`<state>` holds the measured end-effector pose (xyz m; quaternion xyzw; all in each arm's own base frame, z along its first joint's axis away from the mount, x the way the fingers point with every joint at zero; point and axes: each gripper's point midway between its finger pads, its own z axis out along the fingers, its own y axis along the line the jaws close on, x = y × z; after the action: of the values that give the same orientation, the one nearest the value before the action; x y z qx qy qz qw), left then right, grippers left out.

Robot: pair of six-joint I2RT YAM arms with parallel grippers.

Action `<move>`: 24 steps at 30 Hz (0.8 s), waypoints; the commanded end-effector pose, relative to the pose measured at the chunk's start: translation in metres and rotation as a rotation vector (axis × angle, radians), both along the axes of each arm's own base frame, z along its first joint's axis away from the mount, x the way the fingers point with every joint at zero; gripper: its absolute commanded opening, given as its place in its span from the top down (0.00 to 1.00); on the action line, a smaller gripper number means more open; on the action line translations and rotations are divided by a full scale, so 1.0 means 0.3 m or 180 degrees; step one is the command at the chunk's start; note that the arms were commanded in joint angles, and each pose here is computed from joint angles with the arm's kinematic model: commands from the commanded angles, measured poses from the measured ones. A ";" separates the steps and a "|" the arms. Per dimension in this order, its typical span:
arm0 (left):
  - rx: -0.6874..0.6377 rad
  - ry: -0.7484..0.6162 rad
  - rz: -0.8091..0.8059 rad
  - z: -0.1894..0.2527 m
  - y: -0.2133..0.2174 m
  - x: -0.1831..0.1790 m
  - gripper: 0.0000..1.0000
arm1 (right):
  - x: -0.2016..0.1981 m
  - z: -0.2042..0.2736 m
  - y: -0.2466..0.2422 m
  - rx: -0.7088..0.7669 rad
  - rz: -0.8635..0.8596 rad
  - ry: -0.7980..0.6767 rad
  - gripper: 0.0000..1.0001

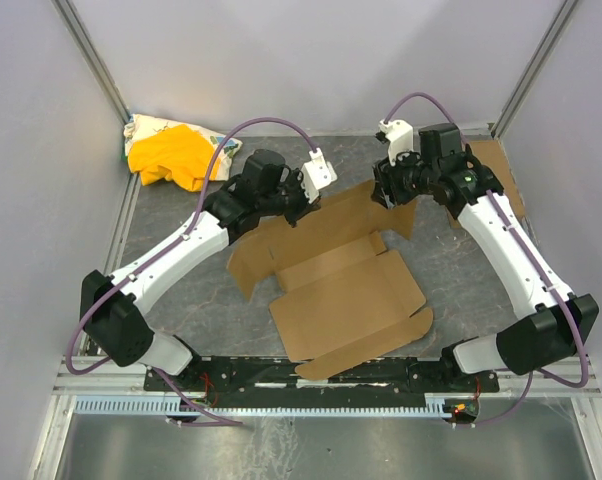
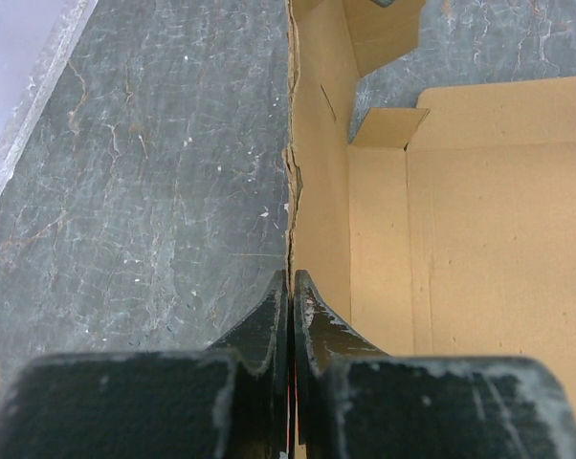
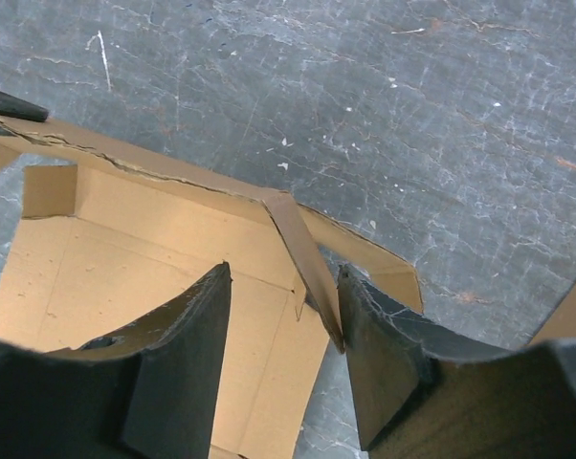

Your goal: Fold the paper box

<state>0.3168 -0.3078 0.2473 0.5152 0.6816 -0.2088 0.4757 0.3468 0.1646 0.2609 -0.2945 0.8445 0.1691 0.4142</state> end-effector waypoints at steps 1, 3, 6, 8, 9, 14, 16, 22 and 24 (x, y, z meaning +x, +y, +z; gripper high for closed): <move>-0.0228 -0.0115 0.0006 0.096 -0.015 -0.011 0.97 | -0.010 0.030 0.029 0.0149 0.0094 0.0001 0.45; -0.0239 -0.0110 0.0027 0.093 -0.018 -0.008 0.97 | -0.004 0.035 0.043 0.0288 -0.0038 0.0136 0.51; -0.0250 -0.0091 0.0066 0.087 -0.024 0.001 0.97 | 0.005 0.036 0.059 0.0503 -0.0318 0.0370 0.61; -0.0265 -0.0075 0.0089 0.086 -0.030 0.005 0.97 | 0.005 0.034 0.071 0.0579 -0.0441 0.0420 0.64; -0.0270 -0.0069 0.0092 0.086 -0.033 0.006 0.97 | 0.005 0.036 0.074 0.0608 -0.0513 0.0411 0.65; -0.0279 -0.0025 0.0125 0.082 -0.049 0.010 0.97 | -0.001 0.053 0.105 0.0735 -0.0734 0.0379 0.68; -0.0276 -0.0026 0.0135 0.083 -0.055 0.010 0.97 | -0.005 0.062 0.119 0.0767 -0.0762 0.0375 0.68; -0.0268 -0.0018 0.0131 0.080 -0.072 0.005 0.97 | 0.009 0.048 0.133 0.0669 -0.0892 0.0384 0.69; -0.0272 -0.0024 0.0135 0.084 -0.075 0.002 0.97 | 0.015 0.043 0.136 0.0637 -0.0936 0.0412 0.71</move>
<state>0.3134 -0.3139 0.2432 0.4968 0.6996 -0.2080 0.4695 0.3435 0.1933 0.2488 -0.1277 0.8965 0.1958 0.3763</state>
